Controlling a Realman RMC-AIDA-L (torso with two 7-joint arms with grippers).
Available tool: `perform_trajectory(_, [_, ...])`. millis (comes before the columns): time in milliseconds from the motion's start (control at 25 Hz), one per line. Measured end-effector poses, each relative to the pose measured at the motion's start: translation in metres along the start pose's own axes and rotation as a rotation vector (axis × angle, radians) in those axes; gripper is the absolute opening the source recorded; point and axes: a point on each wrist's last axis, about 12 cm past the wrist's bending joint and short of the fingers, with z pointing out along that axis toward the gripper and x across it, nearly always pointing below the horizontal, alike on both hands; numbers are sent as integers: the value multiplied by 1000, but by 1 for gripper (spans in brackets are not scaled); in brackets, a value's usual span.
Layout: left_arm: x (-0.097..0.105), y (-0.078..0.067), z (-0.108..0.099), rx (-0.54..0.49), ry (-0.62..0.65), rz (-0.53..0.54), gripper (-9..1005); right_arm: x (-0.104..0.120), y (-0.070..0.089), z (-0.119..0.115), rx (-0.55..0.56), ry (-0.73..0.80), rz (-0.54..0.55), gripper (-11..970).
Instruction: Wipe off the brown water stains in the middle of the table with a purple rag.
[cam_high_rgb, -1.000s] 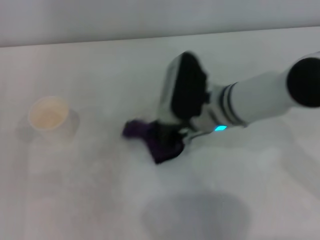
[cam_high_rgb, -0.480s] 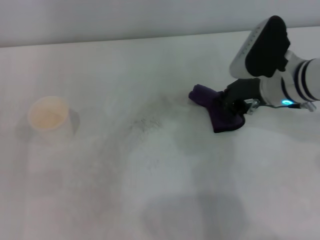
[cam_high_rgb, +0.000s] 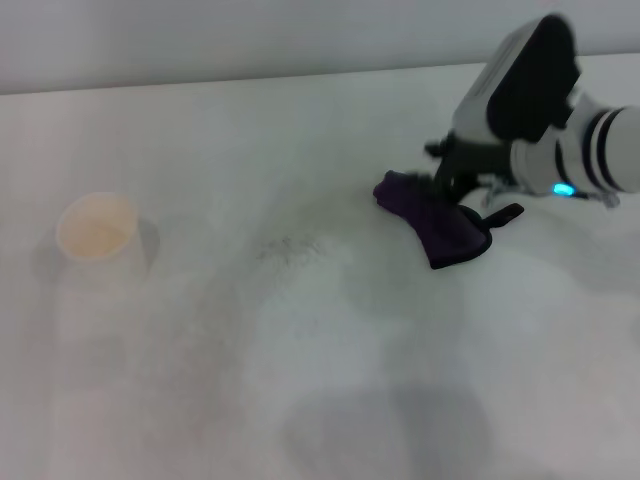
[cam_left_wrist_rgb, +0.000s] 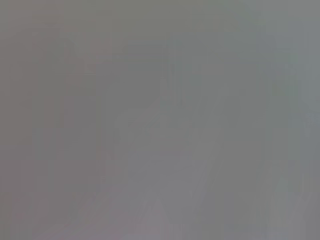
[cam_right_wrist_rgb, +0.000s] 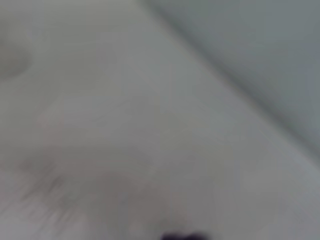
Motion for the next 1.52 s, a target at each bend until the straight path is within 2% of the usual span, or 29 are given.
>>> perform_trajectory(240, [0, 0, 0, -1, -1, 0, 890, -6, -35, -13, 207, -175, 115, 441])
perform_trajectory(440, [1, 1, -1, -4, 3, 1, 890, -4, -57, -26, 304, -331, 263, 678])
perform_trajectory(600, [2, 3, -5, -13, 11, 2, 890, 9, -72, -35, 296, -464, 455, 813])
perform_trajectory(680, [2, 3, -6, -13, 11, 2, 890, 21, -79, -38, 243, -536, 568, 871])
perform_trajectory(840, [1, 1, -2, -1, 7, 3, 891, 51, -86, -50, 102, -727, 756, 868])
perform_trajectory(920, [1, 0, -1, 5, 7, 3, 891, 70, -88, -53, 91, -804, 847, 867])
perform_trajectory(1000, [1, 0, -1, 6, 7, 4, 891, 87, -86, -54, 128, -852, 895, 865])
perform_trajectory(1040, [1, 0, -2, 5, 8, 4, 890, 96, -82, -53, 167, -860, 897, 865])
perform_trajectory(1080, [1, 0, -2, 4, 10, 4, 890, 112, -73, -48, 267, -848, 850, 865])
perform_trajectory(1120, [2, 0, -2, 3, 11, 3, 890, 112, -73, -48, 267, -848, 850, 865])
perform_trajectory(1160, [2, 0, -3, 3, 14, 2, 890, 119, -67, -44, 318, -826, 802, 865])
perform_trajectory(1360, [7, 0, -6, -2, 44, -2, 891, 148, -33, -28, 583, -630, 451, 865])
perform_trajectory(1440, [9, -1, -7, -3, 53, -5, 891, 155, -26, -27, 627, -569, 369, 865])
perform_trajectory(1520, [10, -2, -9, -5, 57, -7, 891, 159, -23, -27, 642, -537, 332, 865])
